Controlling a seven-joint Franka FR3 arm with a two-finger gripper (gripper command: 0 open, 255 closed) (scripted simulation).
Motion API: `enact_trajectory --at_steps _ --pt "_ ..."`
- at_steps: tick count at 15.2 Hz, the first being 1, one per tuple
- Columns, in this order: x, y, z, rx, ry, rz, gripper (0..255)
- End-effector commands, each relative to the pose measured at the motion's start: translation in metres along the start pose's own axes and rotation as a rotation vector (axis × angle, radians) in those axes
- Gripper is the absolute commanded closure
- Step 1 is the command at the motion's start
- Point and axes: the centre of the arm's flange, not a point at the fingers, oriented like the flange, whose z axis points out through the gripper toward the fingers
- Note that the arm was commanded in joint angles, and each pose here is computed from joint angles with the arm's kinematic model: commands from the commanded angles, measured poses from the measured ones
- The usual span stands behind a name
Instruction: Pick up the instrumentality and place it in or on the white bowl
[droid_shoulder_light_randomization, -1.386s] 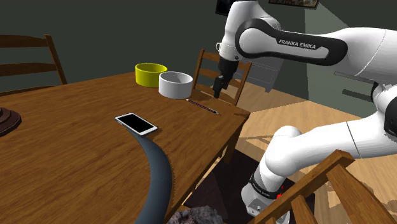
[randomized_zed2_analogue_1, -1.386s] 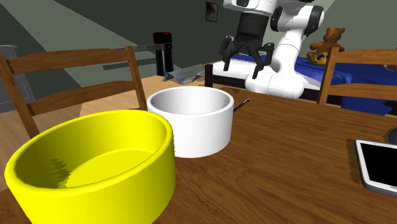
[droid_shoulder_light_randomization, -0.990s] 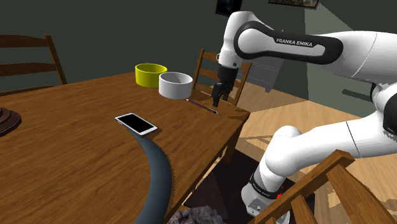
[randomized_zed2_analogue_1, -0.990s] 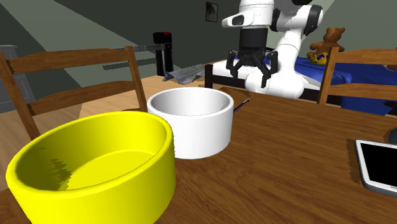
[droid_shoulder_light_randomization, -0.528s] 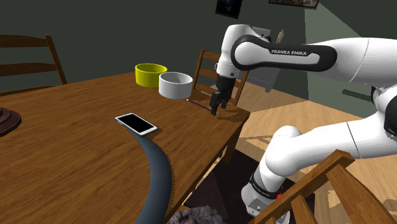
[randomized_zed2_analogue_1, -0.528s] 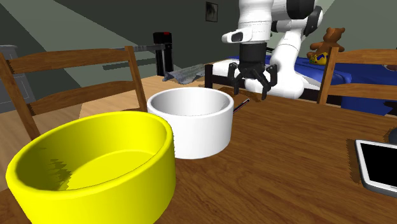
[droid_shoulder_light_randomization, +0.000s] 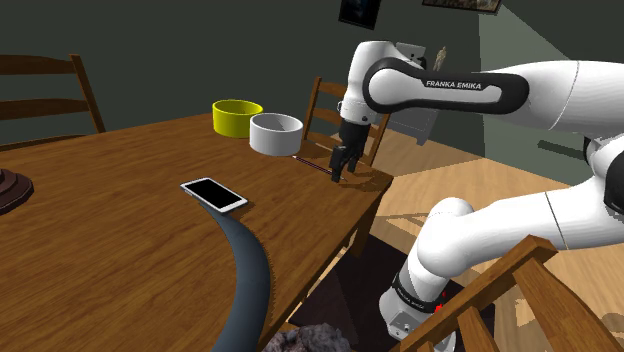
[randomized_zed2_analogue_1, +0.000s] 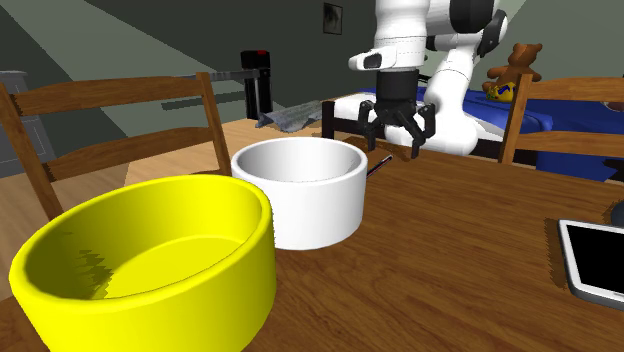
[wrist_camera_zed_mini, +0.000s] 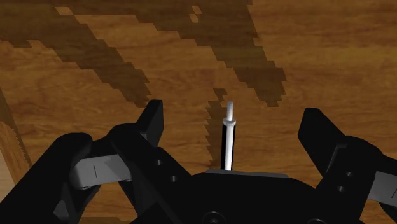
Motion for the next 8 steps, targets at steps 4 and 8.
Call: enact_trajectory --at_steps 4,8 --pt "-0.001 -0.0003 0.0003 0.0 0.0 0.0 255" --pt "0.0002 0.0009 -0.0019 0.0 0.0 0.0 255"
